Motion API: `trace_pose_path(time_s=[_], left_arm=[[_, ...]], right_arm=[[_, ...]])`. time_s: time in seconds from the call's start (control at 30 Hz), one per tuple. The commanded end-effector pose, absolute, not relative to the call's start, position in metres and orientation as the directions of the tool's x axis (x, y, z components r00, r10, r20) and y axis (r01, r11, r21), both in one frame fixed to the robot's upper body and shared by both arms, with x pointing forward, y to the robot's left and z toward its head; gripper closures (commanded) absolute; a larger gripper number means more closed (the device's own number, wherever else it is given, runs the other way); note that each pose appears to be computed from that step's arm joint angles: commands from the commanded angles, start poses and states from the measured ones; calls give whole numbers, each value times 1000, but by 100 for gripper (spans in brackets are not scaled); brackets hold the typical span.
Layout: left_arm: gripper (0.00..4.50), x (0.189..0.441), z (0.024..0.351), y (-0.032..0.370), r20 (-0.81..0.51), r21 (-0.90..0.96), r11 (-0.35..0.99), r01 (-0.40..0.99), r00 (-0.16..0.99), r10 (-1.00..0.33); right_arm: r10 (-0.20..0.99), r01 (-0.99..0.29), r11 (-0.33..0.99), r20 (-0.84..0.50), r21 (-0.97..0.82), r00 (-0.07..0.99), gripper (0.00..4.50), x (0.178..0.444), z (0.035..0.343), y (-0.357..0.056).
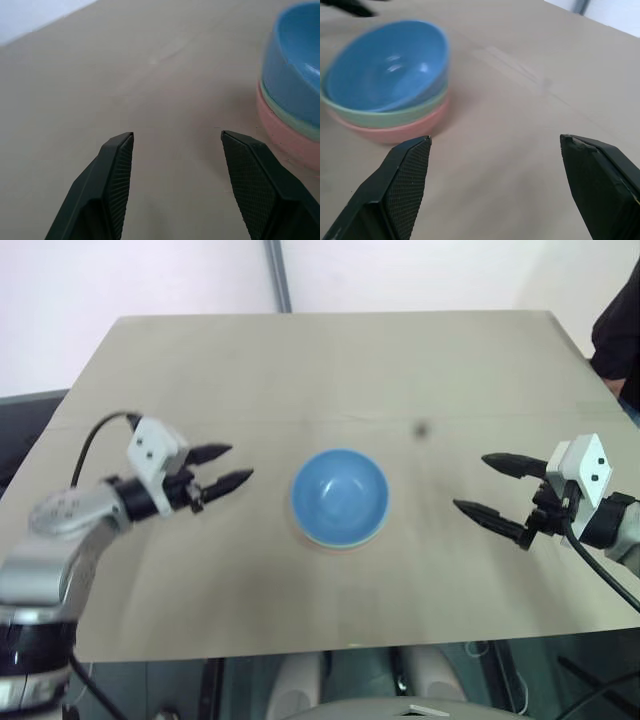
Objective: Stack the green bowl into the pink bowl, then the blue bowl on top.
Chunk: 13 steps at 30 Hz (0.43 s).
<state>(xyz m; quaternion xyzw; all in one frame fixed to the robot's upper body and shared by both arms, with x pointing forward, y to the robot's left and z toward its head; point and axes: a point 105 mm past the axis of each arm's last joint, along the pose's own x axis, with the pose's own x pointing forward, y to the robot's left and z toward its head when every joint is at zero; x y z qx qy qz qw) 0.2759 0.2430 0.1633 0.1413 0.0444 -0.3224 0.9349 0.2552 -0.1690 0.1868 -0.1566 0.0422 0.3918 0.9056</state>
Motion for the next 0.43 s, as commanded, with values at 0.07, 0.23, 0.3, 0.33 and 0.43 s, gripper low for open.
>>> trace_pose_path(time_s=[0.07, 0.23, 0.3, 0.33, 0.43], left_arm=[[157, 240, 181, 250, -106, 280, 771, 572, 817, -567], [157, 222, 175, 256, -158, 262, 773, 578, 815, -557], [157, 219, 175, 252, -161, 237, 766, 598, 802, -576], [157, 219, 174, 252, -161, 238, 764, 599, 800, -577], [157, 219, 172, 249, -178, 233, 752, 617, 787, -590]], right_arm=[[662, -685, 676, -185, -272, 727, 0, 245, 188, -183], [659, -699, 667, -232, -259, 715, 0, 231, 182, -196], [667, -711, 658, -247, -246, 703, 0, 226, 180, -197], [673, -720, 653, -255, -237, 694, 0, 223, 179, -198], [666, -718, 652, -268, -244, 696, 0, 220, 177, -201]])
